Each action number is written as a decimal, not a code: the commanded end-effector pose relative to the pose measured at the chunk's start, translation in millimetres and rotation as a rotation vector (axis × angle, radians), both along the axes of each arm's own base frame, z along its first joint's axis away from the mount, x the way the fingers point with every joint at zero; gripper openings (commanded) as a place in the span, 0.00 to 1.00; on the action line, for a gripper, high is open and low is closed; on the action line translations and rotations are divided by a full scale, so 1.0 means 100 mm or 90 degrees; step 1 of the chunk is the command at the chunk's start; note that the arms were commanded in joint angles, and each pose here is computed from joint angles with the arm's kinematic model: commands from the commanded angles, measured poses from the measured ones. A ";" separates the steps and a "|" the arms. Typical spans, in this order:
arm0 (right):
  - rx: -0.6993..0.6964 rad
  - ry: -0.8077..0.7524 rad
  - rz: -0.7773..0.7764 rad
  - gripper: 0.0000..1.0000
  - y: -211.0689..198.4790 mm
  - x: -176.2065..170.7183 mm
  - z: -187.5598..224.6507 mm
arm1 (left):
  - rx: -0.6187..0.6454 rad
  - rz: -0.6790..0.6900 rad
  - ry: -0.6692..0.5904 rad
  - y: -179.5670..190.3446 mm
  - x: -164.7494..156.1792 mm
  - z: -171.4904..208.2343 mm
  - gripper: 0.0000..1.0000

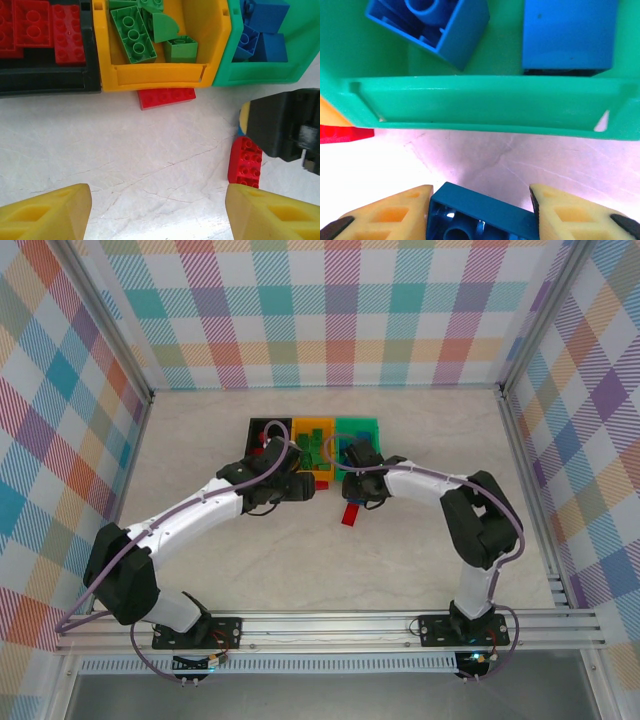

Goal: Sort the legos into containers by color
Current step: Pick up the lego from the center of the table, then place the lego in the container.

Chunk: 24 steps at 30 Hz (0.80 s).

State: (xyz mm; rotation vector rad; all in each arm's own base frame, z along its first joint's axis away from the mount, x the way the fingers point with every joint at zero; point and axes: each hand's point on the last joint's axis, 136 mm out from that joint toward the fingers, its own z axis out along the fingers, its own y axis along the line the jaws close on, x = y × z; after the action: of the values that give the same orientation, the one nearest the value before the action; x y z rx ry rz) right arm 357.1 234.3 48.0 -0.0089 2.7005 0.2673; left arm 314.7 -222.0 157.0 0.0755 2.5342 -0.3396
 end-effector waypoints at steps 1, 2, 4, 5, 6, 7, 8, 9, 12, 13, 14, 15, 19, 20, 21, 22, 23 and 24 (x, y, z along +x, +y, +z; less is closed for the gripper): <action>-0.003 -0.062 0.020 0.44 -0.01 0.18 0.45 | -0.034 0.002 0.002 -0.03 -0.02 0.02 0.71; -0.001 -0.072 0.021 0.44 -0.01 0.23 0.53 | -0.039 0.001 0.005 -0.04 -0.02 0.01 0.71; 0.001 -0.091 0.023 0.44 -0.03 0.36 0.66 | -0.052 -0.003 0.014 -0.08 -0.05 -0.03 0.71; 0.002 -0.099 0.021 0.45 -0.04 0.42 0.71 | -0.058 -0.004 0.018 -0.10 -0.06 -0.04 0.71; 0.003 -0.104 0.020 0.45 -0.05 0.49 0.76 | -0.065 -0.007 0.024 -0.12 -0.08 -0.07 0.71; 0.005 -0.111 0.020 0.45 -0.05 0.55 0.80 | -0.069 -0.013 0.028 -0.14 -0.09 -0.08 0.71; 0.005 -0.118 0.018 0.46 -0.06 0.62 0.85 | -0.072 -0.016 0.032 -0.16 -0.10 -0.10 0.71; 0.006 -0.124 0.018 0.46 -0.06 0.70 0.87 | -0.073 -0.020 0.035 -0.17 -0.12 -0.12 0.71; 0.014 -0.130 0.012 0.47 -0.07 0.94 0.87 | -0.087 -0.039 0.043 -0.26 -0.17 -0.15 0.71; 0.015 -0.129 0.009 0.48 -0.08 1.01 0.86 | -0.090 -0.046 0.048 -0.29 -0.19 -0.17 0.71; 0.015 -0.128 0.008 0.50 -0.08 1.07 0.86 | -0.094 -0.054 0.052 -0.32 -0.21 -0.19 0.71; 0.012 -0.128 0.007 0.52 -0.08 1.13 0.84 | -0.099 -0.064 0.055 -0.37 -0.23 -0.19 0.71; 0.013 -0.129 0.011 0.66 -0.03 1.26 0.86 | -0.100 -0.099 0.072 -0.52 -0.30 -0.25 0.72; 0.016 -0.126 0.013 0.67 -0.02 1.26 0.85 | -0.097 -0.109 0.076 -0.56 -0.31 -0.27 0.72; 0.022 -0.123 0.015 0.68 0.00 1.25 0.85 | -0.092 -0.118 0.080 -0.60 -0.33 -0.29 0.72; 0.027 -0.123 0.017 0.68 0.00 1.23 0.86 | -0.087 -0.126 0.084 -0.64 -0.34 -0.32 0.72; 0.032 -0.122 0.017 0.69 0.00 1.21 0.86 | -0.083 -0.132 0.089 -0.67 -0.35 -0.34 0.72; 0.035 -0.123 0.020 0.69 0.00 1.18 0.87 | -0.079 -0.140 0.095 -0.71 -0.36 -0.38 0.72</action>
State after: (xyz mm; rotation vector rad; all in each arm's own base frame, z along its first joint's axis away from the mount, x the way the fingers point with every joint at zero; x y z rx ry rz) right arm 481.2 227.6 120.2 -0.0209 2.5162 0.2826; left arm 280.3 -277.5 117.7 0.2261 2.6467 -0.5773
